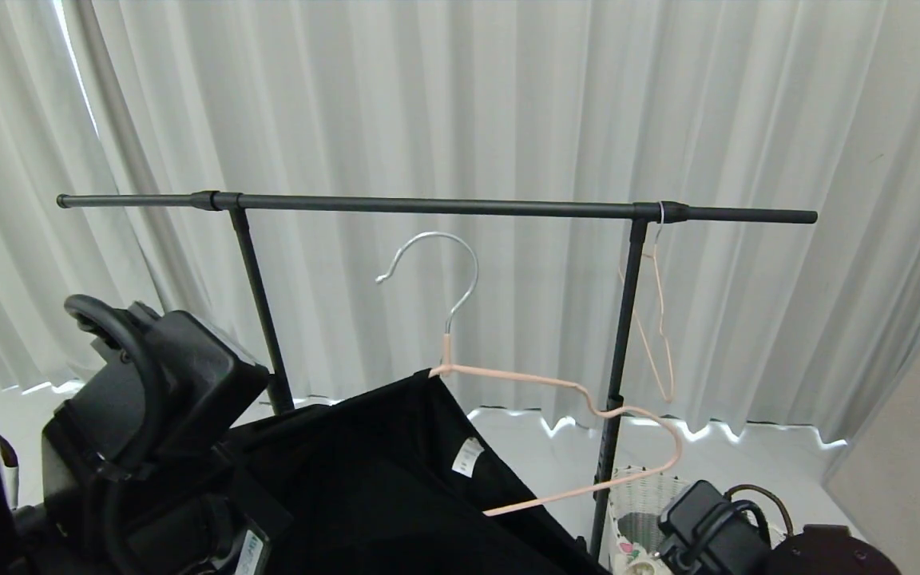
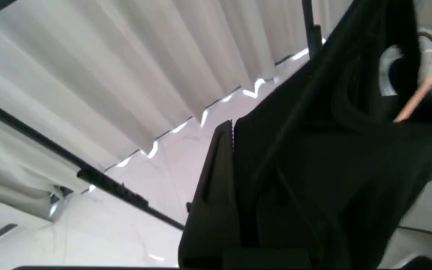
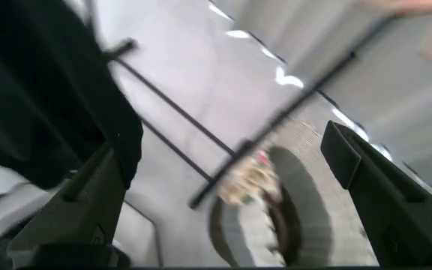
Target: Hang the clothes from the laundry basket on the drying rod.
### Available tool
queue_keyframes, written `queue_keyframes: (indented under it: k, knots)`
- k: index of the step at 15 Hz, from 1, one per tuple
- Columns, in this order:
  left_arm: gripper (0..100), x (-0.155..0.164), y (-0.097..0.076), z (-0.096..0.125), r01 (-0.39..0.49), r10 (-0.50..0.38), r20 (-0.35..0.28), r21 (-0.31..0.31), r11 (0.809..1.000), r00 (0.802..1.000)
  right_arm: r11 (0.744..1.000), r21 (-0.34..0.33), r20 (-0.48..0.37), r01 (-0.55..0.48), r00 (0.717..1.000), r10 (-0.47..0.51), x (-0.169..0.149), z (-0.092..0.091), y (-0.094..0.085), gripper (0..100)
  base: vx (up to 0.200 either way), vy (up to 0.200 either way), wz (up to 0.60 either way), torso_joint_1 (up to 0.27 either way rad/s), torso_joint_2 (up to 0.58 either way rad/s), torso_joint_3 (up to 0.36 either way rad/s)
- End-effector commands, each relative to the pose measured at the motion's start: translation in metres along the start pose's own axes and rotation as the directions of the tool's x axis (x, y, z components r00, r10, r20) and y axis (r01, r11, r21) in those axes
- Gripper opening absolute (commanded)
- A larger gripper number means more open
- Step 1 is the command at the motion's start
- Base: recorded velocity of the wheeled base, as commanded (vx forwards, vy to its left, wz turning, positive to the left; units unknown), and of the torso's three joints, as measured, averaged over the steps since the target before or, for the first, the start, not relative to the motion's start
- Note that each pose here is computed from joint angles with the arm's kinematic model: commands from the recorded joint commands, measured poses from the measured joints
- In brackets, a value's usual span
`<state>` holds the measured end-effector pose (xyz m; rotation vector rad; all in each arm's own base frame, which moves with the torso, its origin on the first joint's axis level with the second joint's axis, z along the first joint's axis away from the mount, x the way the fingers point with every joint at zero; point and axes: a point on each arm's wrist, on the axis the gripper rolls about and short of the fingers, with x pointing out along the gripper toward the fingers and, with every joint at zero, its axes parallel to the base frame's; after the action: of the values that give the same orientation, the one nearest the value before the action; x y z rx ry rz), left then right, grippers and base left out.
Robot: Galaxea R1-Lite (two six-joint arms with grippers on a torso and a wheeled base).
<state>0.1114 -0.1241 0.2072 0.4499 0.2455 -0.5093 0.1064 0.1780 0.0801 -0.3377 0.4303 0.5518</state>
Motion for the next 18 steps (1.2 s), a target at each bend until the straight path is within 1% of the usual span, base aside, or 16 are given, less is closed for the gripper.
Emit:
queue_keyframes:
  k: [1, 4, 5, 8, 9, 12, 13, 14, 15, 16, 18]
  knots:
    - [0, 0.000, -0.001, -0.006, 0.002, -0.001, -0.016, 0.012, 1.000, 1.000, 0.995, 0.047, 0.006, 0.084, 0.996, -0.084, -0.013, -0.006, -0.029, 100, 0.000, 0.000, 0.00, 0.000, 0.00, 0.000]
    - [0, 0.000, -0.003, -0.012, 0.008, -0.007, -0.035, 0.022, 1.000, 0.999, 0.982, 0.099, 0.012, 0.159, 0.987, -0.161, -0.013, -0.002, -0.046, 100, 0.000, 0.000, 0.00, 0.000, 0.00, 0.000]
    - [0, 0.000, -0.004, -0.015, 0.010, -0.009, -0.043, 0.027, 1.000, 0.999, 0.979, 0.103, 0.009, 0.176, 0.984, -0.178, -0.012, -0.002, -0.049, 100, 0.000, 0.000, 0.00, 0.000, 0.00, 0.000]
    - [0, -0.004, -0.005, -0.030, 0.024, -0.015, -0.075, 0.123, 0.992, 0.997, 0.973, 0.113, 0.008, 0.202, 0.979, -0.204, -0.011, -0.001, -0.056, 100, 0.000, 0.000, 0.00, 0.000, 0.00, 0.000]
    - [0, -0.004, -0.006, -0.036, 0.031, -0.018, -0.090, 0.142, 0.989, 0.996, 0.972, 0.114, 0.005, 0.206, 0.978, -0.208, -0.011, -0.001, -0.056, 100, 0.000, 0.000, 0.00, 0.000, 0.00, 0.000]
    - [0, -0.006, -0.008, -0.048, 0.041, -0.021, -0.122, 0.167, 0.985, 0.992, 0.972, 0.118, 0.016, 0.202, 0.979, -0.205, -0.010, 0.002, -0.056, 100, 0.000, 0.000, 0.00, 0.000, 0.00, 0.000]
    - [0, -0.006, -0.009, -0.052, 0.037, -0.008, -0.140, 0.206, 0.978, 0.990, 0.972, 0.127, 0.037, 0.199, 0.978, -0.205, -0.009, 0.008, -0.056, 100, 0.000, 0.000, 0.00, 0.000, 0.00, 0.000]
    - [0, -0.005, -0.010, -0.057, 0.015, 0.026, -0.165, 0.243, 0.970, 0.986, 0.971, 0.139, 0.062, 0.196, 0.977, -0.206, -0.007, 0.016, -0.056, 100, 0.000, 0.000, 0.00, 0.000, 0.00, 0.000]
    - [0, -0.002, -0.011, -0.059, -0.002, 0.051, -0.186, 0.256, 0.967, 0.981, 0.970, 0.149, 0.085, 0.191, 0.975, -0.205, -0.005, 0.023, -0.056, 100, 0.000, 0.000, 0.00, 0.000, 0.00, 0.000]
    - [0, 0.000, -0.012, -0.060, -0.002, 0.054, -0.196, 0.258, 0.966, 0.979, 0.972, 0.144, 0.094, 0.188, 0.975, -0.203, -0.004, 0.026, -0.055, 100, 0.000, 0.000, 0.00, 0.000, 0.00, 0.000]
    - [0, 0.006, -0.010, -0.056, -0.038, 0.082, -0.177, 0.237, 0.971, 0.981, 0.983, 0.107, 0.108, 0.152, 0.981, -0.164, -0.005, 0.028, -0.054, 100, 0.000, 0.000, 0.00, 0.000, 0.00, 0.000]
